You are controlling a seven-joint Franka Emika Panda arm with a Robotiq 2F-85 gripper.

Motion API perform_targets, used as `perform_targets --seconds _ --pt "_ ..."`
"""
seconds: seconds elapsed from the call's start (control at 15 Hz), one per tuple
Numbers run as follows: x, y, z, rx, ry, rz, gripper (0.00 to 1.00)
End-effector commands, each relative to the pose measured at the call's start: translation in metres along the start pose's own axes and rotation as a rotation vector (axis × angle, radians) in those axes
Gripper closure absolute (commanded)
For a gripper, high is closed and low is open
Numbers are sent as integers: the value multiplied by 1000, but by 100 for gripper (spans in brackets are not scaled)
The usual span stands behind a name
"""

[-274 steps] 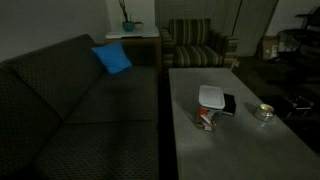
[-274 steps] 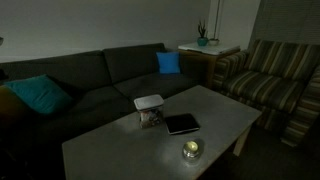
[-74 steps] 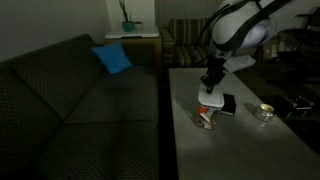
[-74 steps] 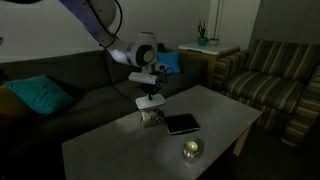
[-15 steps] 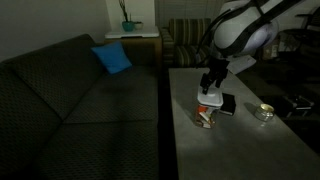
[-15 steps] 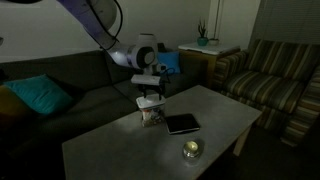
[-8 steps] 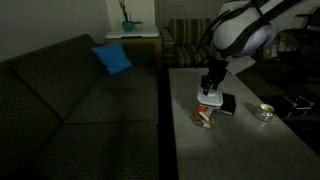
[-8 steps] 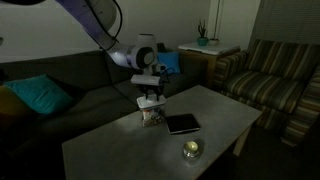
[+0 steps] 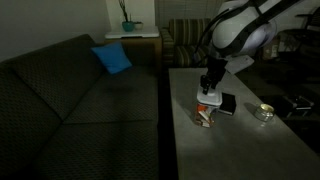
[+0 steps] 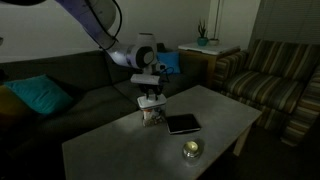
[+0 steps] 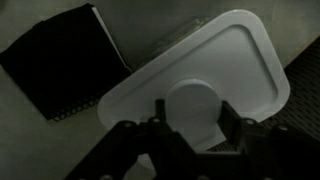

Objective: Press the button on the white lid then put the lid on the table then put the blue wrapper on the table and put it back in the storage container

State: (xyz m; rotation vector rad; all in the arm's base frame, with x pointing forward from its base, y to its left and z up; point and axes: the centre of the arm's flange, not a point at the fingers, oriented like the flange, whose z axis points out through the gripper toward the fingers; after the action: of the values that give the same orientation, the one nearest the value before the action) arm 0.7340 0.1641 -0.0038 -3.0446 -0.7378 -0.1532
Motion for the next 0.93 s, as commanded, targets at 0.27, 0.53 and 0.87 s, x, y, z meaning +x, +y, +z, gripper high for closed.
perform_targets --seconds 0.27,0.53,0.87 --pt "-2 -11 -23 18 37 -59 71" --pt "-2 -15 -34 19 54 -76 71" --pt "-8 -19 -51 24 39 -82 71"
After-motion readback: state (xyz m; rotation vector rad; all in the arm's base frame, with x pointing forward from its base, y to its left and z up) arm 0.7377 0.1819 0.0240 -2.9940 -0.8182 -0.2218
